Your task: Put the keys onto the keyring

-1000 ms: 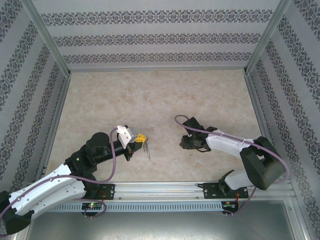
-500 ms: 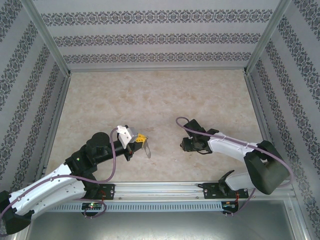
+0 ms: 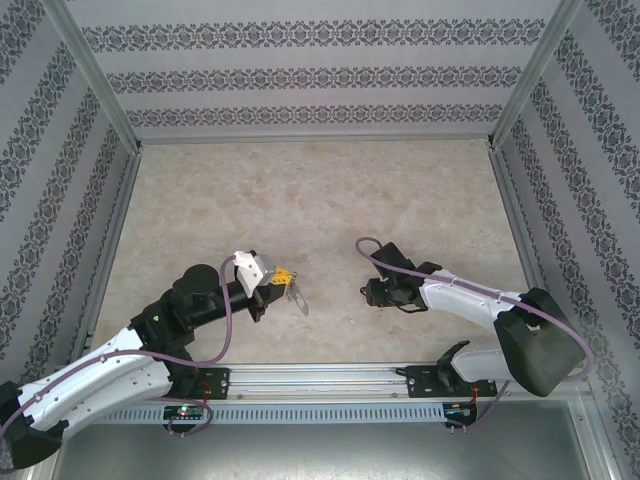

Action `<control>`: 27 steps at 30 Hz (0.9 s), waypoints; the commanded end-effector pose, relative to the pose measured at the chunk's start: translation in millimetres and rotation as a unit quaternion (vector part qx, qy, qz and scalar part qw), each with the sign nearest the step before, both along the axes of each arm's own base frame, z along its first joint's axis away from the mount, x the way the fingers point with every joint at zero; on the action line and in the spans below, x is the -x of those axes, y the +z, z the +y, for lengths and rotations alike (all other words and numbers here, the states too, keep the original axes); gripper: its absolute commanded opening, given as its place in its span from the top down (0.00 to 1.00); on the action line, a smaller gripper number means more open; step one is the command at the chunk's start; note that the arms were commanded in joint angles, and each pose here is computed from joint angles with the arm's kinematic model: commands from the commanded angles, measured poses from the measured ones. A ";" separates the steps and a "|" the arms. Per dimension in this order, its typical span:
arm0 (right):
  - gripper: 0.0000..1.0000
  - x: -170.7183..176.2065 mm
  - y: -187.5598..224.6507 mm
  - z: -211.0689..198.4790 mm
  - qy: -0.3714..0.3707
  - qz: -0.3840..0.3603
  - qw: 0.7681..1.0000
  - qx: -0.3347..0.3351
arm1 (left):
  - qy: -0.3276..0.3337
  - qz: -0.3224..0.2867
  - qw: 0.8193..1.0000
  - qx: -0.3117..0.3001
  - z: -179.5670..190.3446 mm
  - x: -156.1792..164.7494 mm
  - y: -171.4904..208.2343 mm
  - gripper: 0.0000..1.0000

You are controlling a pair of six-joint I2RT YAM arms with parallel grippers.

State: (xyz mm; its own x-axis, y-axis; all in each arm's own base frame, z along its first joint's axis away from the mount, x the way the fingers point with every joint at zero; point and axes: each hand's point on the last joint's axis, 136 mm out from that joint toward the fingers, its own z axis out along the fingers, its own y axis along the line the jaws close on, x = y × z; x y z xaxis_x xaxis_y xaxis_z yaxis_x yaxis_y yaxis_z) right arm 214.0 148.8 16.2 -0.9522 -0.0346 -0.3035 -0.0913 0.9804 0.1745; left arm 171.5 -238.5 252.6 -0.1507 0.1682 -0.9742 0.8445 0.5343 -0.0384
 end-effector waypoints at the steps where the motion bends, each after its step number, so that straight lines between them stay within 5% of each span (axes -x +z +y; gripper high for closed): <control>1: 0.61 3.5 -2.8 1.1 0.004 0.009 1.000 0.005 | -0.006 -0.019 0.999 0.026 -3.2 2.0 16.2 1.00; 27: 0.73 5.9 0.6 15.5 0.032 0.009 0.999 0.007 | -0.005 -0.019 0.999 0.026 -3.0 1.8 16.6 1.00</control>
State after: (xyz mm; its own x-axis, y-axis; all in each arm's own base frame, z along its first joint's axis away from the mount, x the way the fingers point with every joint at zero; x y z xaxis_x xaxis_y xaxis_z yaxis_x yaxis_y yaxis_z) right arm 213.2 162.5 15.5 -0.9504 -0.0806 -0.3003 -0.1367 0.9758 0.1708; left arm 171.5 -238.4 252.7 -0.1504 0.1679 -0.9743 0.8443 0.5346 -0.0382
